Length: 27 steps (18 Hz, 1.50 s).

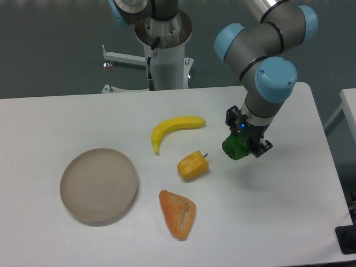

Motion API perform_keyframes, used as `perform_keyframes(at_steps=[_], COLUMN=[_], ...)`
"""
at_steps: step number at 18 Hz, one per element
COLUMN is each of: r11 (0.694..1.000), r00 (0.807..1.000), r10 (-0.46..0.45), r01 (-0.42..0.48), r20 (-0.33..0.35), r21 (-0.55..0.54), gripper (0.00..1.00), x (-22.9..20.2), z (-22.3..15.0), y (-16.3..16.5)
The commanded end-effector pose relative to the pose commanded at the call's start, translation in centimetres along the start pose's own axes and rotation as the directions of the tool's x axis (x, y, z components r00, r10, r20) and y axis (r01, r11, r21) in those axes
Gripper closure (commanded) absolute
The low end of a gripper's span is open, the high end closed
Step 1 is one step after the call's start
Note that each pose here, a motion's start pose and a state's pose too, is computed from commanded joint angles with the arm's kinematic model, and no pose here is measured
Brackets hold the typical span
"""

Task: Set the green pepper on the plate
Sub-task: 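Carry the held green pepper with the gripper over the beige plate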

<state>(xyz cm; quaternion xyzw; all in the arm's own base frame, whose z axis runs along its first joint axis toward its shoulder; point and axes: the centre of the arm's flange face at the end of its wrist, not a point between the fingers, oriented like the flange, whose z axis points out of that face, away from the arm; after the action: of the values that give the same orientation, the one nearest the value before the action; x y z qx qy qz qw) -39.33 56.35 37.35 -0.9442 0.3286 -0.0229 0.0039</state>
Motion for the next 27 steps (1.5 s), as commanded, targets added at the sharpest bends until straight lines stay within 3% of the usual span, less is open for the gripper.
perform_keyframes(at_steps=[3, 6, 8, 17, 22, 27], r11=[1.0, 1.0, 0.999, 0.999, 0.997, 0.997], r00=[1.0, 1.0, 0.999, 0.998, 0.996, 0.998], r10=[-0.003, 0.024, 0.04, -0.053, -0.062, -0.043], r01=[0.003, -0.024, -0.04, 0.053, 0.064, 0.045], r20=[-0.005, -0.005, -0.009, -0.027, -0.059, -0.041], r21=[-0.001, -0.005, -0.007, -0.003, 0.036, 0.055], gripper=[0.94, 0.93, 0.93, 0.94, 0.93, 0.88], x=[0.1, 1.1, 3.6, 12.4, 15.4, 17.8], z=[0.1, 0.0, -0.3, 0.6, 3.3, 7.7], y=[-0.2, -2.8, -6.1, -20.6, -26.5, -32.3])
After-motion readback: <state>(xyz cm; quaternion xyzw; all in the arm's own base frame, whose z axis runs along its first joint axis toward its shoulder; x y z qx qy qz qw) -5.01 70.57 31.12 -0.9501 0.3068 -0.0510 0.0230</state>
